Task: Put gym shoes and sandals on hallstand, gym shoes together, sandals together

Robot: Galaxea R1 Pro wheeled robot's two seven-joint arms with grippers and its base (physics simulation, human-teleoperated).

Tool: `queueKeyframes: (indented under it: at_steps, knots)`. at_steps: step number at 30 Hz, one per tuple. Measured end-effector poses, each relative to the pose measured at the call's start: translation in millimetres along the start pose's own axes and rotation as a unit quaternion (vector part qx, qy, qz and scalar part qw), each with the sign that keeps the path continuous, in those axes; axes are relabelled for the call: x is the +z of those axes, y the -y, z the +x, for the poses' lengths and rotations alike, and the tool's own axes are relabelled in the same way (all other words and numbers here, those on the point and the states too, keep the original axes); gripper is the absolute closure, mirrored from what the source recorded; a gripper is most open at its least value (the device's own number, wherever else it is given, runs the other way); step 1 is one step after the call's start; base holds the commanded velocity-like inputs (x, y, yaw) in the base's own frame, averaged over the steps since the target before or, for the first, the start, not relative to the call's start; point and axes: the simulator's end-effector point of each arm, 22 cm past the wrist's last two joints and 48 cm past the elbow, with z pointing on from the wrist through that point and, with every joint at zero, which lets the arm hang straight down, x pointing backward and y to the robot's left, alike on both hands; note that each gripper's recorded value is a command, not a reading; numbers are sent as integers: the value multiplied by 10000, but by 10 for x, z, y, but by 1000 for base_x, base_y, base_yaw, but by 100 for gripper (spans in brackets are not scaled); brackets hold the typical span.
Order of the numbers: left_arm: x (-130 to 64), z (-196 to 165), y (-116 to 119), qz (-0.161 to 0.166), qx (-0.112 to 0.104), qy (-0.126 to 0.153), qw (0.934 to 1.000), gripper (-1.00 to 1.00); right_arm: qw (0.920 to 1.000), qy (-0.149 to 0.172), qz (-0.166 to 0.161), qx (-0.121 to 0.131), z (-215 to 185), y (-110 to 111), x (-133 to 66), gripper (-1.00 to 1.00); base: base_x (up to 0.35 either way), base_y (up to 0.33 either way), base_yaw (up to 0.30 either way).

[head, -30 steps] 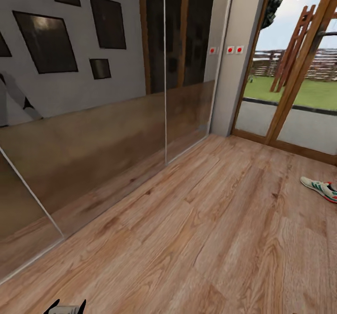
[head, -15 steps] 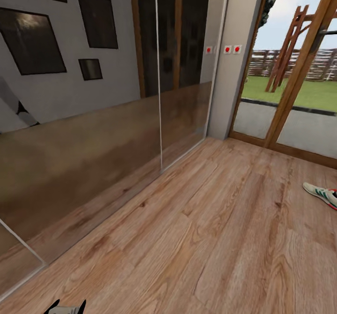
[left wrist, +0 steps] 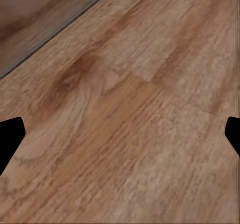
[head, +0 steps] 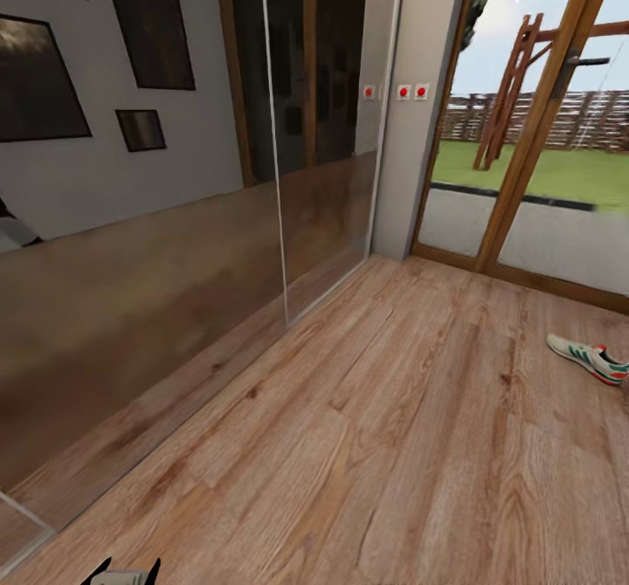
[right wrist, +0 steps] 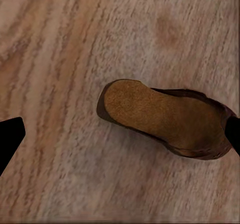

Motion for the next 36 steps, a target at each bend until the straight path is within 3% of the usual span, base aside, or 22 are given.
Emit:
queueKeyframes:
  at_steps: [36]
  knots:
    - [-2, 3, -2, -2, 1, -4, 10000, -100, 10000, -4, -5, -2, 4, -3, -1, -100, 3, 1, -247]
